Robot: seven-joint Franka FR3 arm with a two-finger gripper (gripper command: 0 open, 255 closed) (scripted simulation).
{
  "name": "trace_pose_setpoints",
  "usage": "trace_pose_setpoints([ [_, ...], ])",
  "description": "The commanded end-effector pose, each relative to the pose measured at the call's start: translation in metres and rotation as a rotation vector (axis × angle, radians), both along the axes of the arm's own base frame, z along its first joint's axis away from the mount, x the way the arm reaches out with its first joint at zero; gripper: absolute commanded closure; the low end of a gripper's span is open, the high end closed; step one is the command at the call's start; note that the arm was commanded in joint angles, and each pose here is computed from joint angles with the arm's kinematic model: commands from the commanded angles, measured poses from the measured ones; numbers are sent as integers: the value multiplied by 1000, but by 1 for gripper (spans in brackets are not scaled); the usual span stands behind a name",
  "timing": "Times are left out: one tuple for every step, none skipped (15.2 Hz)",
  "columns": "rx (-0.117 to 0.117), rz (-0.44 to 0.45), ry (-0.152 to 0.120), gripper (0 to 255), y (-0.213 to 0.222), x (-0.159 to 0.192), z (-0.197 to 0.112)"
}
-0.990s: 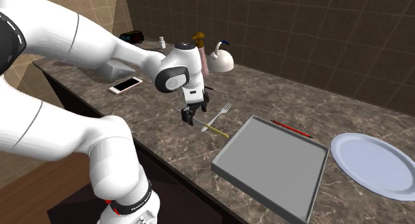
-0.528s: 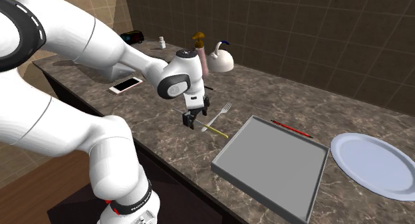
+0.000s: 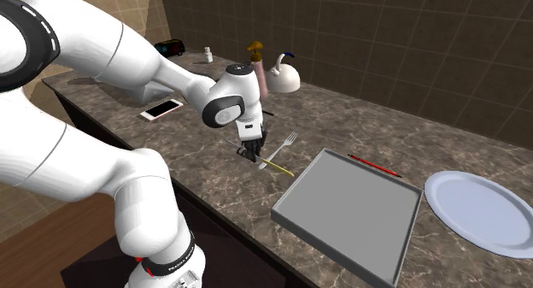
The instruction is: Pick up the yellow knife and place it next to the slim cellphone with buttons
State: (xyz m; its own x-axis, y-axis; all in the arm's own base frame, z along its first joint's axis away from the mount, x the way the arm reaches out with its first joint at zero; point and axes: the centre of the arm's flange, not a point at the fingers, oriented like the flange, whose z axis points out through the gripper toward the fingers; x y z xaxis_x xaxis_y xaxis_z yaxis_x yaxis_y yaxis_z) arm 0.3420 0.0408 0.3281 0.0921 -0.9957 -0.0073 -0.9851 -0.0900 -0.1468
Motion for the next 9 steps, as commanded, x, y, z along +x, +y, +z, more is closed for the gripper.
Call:
trace_pose_setpoints([
  [0, 0, 0, 255, 0, 0, 0],
  [0, 0, 0, 255, 0, 0, 0],
  [0, 0, 0, 255, 0, 0, 0],
  [0, 0, 0, 255, 0, 0, 0],
  [0, 0, 0, 255, 0, 0, 0],
  [0, 0, 0, 255, 0, 0, 0],
  [0, 0, 0, 255, 0, 0, 0],
  [0, 0, 0, 255, 0, 0, 5],
  [0, 0, 0, 255, 0, 0, 10],
])
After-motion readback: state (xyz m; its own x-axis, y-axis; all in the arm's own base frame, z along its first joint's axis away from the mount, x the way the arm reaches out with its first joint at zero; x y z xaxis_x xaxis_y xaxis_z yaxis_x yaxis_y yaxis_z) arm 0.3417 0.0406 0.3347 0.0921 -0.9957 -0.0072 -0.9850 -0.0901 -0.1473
